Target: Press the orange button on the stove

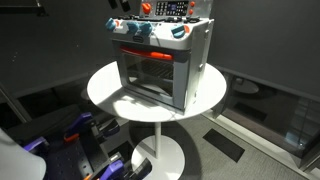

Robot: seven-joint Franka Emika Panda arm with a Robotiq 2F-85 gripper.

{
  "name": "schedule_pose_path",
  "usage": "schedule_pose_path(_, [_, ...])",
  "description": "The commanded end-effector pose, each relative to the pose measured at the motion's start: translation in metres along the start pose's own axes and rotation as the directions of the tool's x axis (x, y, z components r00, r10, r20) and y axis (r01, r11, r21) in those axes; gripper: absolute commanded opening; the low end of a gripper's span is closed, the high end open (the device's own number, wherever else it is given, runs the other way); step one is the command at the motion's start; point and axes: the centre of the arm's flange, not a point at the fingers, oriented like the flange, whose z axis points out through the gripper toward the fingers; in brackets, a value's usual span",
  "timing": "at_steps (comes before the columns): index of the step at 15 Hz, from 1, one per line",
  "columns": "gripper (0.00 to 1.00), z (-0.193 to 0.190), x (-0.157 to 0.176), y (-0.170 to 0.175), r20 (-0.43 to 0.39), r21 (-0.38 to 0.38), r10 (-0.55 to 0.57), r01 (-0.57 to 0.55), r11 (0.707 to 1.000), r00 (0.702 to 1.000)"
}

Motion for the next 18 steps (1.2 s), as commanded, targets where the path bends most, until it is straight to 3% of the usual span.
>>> schedule_pose_path(1, [1.00,-0.011,0.044,0.003,-0.058,-0.023,0.039,-0.041,0.999,0.998])
schedule_pose_path(9, [1.00,-0.006,0.125,0.020,-0.150,-0.067,0.129,-0.140,0.988,0.980])
schedule_pose_path(18, [1.00,0.031,0.194,0.042,-0.153,-0.116,0.261,-0.280,0.953,0.953])
